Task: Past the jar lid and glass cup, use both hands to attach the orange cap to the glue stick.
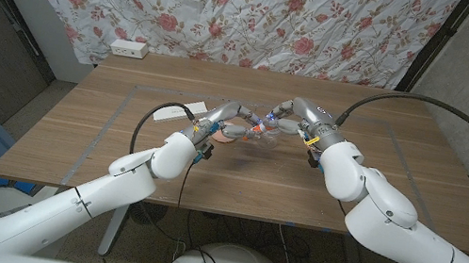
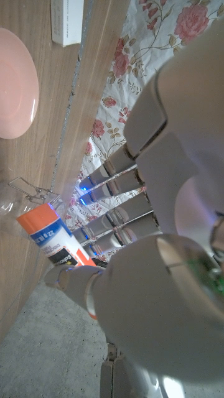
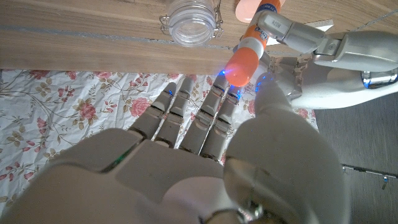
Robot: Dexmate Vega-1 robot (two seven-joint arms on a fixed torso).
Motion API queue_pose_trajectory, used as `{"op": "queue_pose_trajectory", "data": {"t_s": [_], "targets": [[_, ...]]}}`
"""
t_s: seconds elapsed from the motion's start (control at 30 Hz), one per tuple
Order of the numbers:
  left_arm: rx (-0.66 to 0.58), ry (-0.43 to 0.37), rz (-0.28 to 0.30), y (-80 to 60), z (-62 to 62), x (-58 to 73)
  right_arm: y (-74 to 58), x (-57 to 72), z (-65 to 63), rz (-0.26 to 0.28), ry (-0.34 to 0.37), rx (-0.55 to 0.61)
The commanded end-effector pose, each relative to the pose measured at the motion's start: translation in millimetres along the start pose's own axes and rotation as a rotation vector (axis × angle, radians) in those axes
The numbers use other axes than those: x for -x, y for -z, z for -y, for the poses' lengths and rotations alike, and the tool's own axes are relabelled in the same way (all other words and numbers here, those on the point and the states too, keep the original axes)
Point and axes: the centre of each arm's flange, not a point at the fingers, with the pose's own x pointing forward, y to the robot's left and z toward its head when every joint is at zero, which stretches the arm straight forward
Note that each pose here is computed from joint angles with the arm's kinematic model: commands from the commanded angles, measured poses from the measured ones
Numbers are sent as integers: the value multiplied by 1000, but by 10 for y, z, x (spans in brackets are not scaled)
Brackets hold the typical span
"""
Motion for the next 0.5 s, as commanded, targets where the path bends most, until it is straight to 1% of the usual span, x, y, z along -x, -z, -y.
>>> {"op": "queue_pose_trajectory", "data": {"t_s": [0.03,0.27,0.5], "targets": [[1,-5,-3,7,-3,2,-9,-16,-4,-2,7,-6],[3,-3,6,13,4,12,-18,-18,4,-4,13,-11],[5,-10,-4,20,7,15,-16,-11,9,0,8,-15]]}}
